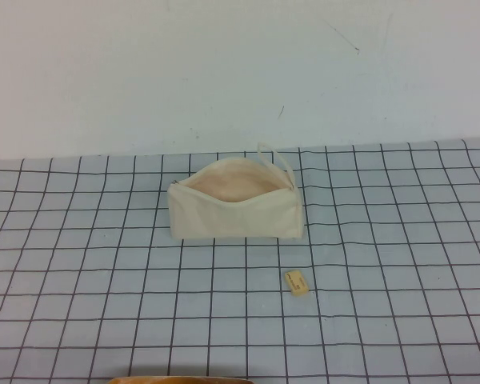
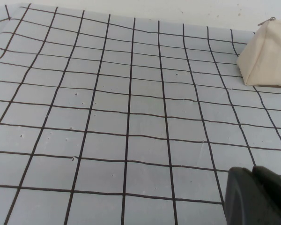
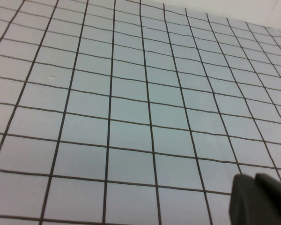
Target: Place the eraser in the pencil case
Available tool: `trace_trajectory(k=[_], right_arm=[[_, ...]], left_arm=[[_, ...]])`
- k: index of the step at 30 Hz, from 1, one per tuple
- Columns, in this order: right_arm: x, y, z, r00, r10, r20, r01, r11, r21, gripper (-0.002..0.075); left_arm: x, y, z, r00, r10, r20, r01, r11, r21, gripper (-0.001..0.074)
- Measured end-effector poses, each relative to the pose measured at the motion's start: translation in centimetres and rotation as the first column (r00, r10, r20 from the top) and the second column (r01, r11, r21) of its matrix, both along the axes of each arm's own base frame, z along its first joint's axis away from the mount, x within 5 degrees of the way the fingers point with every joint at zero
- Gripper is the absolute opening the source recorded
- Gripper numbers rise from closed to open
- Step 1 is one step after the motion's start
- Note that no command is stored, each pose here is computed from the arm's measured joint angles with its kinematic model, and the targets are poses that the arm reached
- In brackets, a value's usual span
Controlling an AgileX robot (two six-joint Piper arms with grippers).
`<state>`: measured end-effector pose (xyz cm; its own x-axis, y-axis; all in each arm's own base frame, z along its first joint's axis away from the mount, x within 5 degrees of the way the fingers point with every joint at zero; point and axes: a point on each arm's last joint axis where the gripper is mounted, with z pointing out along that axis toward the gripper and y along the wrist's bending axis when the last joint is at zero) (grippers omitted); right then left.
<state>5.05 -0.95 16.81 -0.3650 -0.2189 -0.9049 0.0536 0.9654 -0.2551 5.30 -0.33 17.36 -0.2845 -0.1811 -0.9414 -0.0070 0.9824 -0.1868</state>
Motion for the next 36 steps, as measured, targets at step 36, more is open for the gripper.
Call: trace_trajectory(k=[36], right_arm=[[-0.1, 3.8, 2.7, 0.977, 0.149, 0.156, -0.215, 0.715, 0.665, -0.0001]], left_arm=[[0.0, 0.0, 0.0, 1.000, 0.000, 0.000, 0.000, 1.000, 0.000, -0.0002]])
